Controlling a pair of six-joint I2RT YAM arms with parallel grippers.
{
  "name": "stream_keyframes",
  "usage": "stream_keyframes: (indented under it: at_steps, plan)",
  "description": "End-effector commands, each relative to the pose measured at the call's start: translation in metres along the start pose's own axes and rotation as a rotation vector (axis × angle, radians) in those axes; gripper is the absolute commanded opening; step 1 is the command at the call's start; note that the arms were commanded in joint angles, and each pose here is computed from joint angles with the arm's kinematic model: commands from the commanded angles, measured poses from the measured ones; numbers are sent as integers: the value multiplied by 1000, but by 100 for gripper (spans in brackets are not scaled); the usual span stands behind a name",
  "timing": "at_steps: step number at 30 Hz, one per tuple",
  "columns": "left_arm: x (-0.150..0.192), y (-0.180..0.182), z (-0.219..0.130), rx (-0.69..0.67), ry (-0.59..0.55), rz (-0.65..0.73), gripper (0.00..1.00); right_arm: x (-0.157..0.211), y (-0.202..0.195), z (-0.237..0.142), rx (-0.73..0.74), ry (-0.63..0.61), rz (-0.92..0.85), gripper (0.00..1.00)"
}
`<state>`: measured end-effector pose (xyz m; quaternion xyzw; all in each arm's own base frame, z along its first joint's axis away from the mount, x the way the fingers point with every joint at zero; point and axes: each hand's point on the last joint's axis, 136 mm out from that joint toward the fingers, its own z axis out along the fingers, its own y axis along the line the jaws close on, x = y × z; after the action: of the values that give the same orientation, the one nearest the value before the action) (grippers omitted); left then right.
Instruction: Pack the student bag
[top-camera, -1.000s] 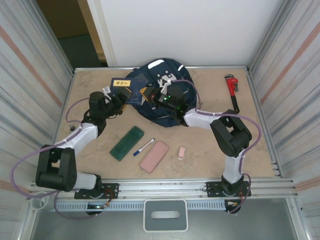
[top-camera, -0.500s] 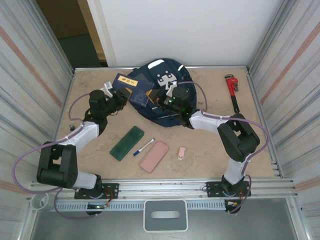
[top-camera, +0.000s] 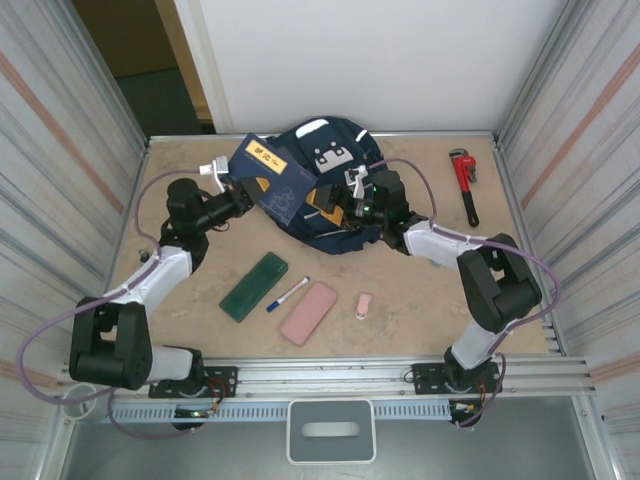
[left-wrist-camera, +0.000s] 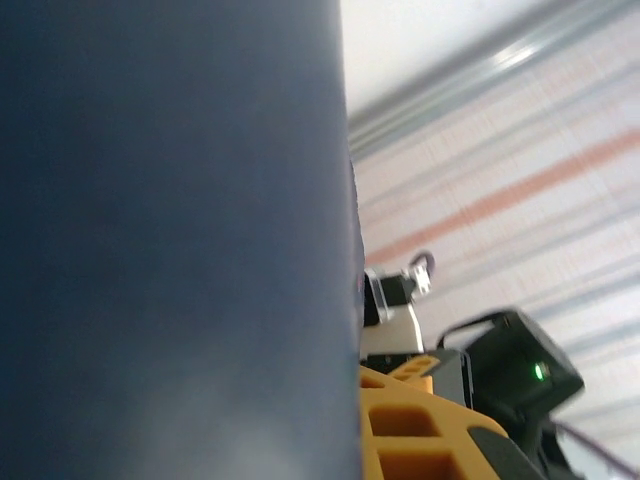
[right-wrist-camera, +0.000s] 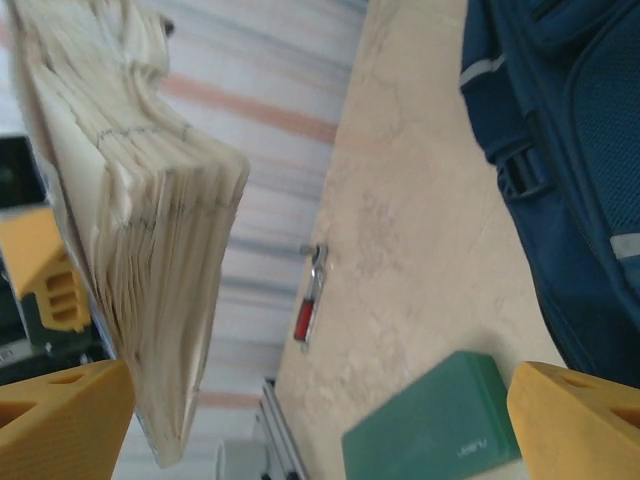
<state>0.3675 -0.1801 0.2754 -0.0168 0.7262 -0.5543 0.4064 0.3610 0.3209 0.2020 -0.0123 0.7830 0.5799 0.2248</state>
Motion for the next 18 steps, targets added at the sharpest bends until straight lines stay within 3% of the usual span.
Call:
stream_keyframes:
  at_steps: [1, 5, 10, 12, 15, 18]
  plan:
    - [11, -52, -10, 131, 88, 245, 0, 2, 32, -20, -92, 70, -184, 98]
    - [30, -75, -8, 183, 149, 348, 0, -1, 45, -30, -159, 88, -240, 99]
    - [43, -87, 5, 229, 218, 355, 0, 4, 61, -32, -227, 104, -288, 95]
    - [44, -88, 10, 233, 228, 347, 0, 5, 63, -34, -243, 105, -298, 85]
    - [48, -88, 16, 241, 252, 333, 0, 5, 64, -39, -266, 96, -294, 54]
    - [48, -79, 26, 211, 267, 307, 0, 6, 64, -46, -276, 84, -289, 33]
